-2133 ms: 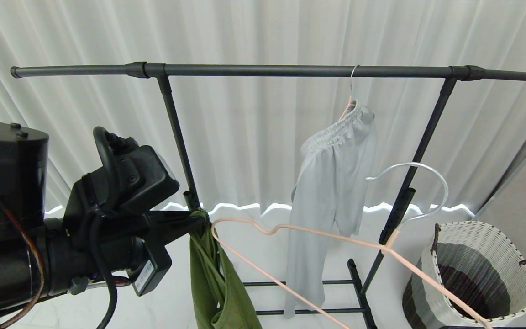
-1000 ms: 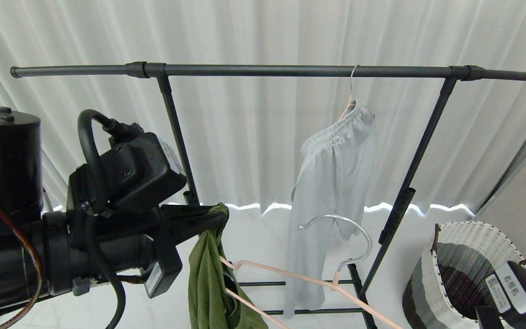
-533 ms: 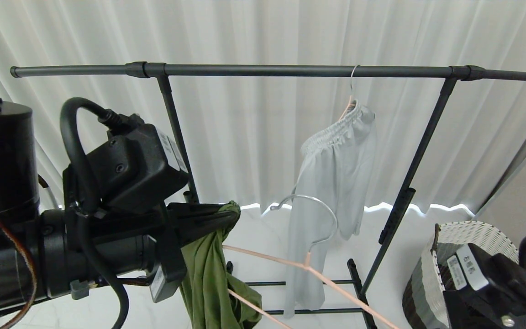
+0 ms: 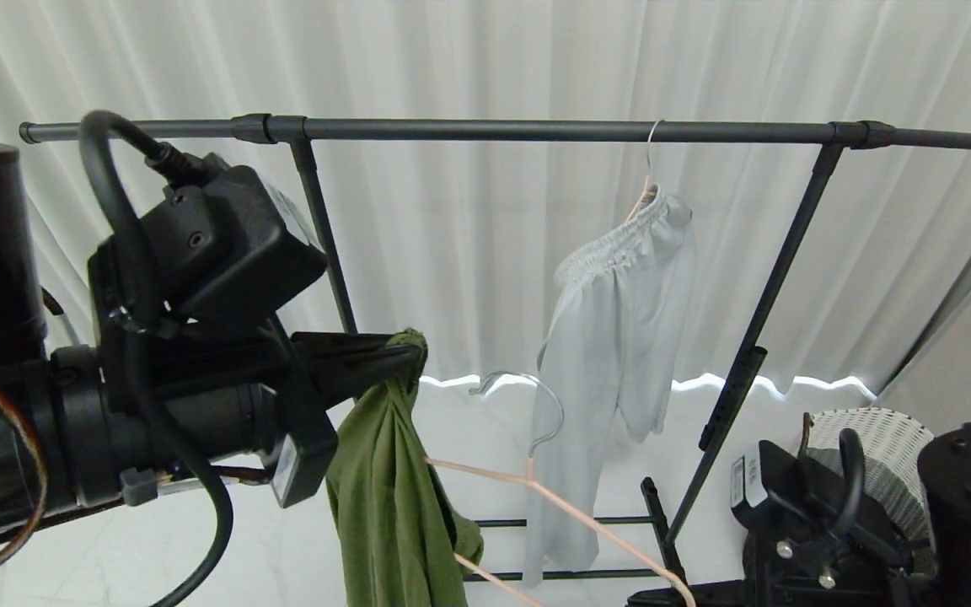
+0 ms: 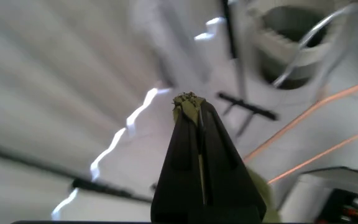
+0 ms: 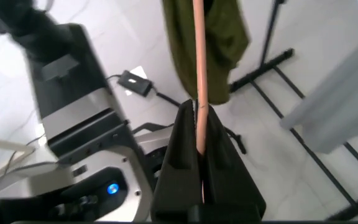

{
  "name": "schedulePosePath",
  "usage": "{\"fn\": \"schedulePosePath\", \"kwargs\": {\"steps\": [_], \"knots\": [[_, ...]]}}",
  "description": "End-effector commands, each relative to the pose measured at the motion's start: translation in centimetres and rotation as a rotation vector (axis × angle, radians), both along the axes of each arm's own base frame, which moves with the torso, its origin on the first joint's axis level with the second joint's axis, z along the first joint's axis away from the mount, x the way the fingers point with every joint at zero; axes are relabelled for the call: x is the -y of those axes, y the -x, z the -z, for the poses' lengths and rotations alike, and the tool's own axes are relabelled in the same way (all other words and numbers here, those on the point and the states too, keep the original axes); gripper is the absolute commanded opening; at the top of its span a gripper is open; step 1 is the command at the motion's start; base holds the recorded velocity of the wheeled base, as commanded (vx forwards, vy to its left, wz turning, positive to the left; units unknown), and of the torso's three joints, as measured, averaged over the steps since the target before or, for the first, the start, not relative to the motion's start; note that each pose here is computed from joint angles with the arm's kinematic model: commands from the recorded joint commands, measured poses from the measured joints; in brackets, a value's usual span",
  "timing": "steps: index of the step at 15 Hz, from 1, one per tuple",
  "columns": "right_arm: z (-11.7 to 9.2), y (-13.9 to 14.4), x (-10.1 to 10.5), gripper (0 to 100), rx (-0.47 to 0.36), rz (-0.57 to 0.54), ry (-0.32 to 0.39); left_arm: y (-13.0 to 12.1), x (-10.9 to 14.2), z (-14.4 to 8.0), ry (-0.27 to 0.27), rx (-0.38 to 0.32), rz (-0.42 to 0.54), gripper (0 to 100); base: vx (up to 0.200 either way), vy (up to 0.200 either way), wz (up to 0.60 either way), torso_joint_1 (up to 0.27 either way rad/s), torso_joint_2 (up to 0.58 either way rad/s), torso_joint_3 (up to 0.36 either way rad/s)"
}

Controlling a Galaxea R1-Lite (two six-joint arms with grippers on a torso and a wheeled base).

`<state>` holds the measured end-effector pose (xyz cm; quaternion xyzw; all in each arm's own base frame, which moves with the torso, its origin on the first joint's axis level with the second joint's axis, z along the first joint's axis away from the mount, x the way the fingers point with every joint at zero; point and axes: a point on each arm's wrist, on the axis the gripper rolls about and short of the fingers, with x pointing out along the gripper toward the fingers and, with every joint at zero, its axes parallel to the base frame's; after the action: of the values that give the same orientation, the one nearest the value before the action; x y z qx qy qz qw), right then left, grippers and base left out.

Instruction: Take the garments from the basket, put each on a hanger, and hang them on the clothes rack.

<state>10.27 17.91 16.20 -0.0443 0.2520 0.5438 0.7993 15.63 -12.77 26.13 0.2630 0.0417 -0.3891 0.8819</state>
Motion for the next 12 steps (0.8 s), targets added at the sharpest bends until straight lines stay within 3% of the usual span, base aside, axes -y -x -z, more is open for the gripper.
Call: {"fn": "schedulePosePath", "kwargs": {"steps": [1, 3, 8, 12], "knots": [[-0.3, -1.0, 1.0, 0, 0.012, 0.071, -0.007, -0.4, -1.0, 0.1, -0.025, 0.018, -0.086, 0, 0.000, 0.000, 0.00, 0.000, 0.00, 0.000], [-1.1, -1.2, 2.1, 0, 0.033, 0.112, -0.039, -0.9, -2.0, 1.2, -0.076, 0.005, -0.172, 0, 0.000, 0.000, 0.00, 0.000, 0.00, 0.000], [-2.3, 1.8, 5.8, 0, 0.027, 0.087, -0.053, -2.3, -1.3, 4.3, -0.141, -0.106, -0.163, 0, 0.000, 0.000, 0.00, 0.000, 0.00, 0.000], [-1.8, 3.2, 7.5, 0, 0.007, 0.039, -0.063, -3.3, -0.2, 5.1, -0.115, -0.172, 0.008, 0, 0.000, 0.000, 0.00, 0.000, 0.00, 0.000]]}}
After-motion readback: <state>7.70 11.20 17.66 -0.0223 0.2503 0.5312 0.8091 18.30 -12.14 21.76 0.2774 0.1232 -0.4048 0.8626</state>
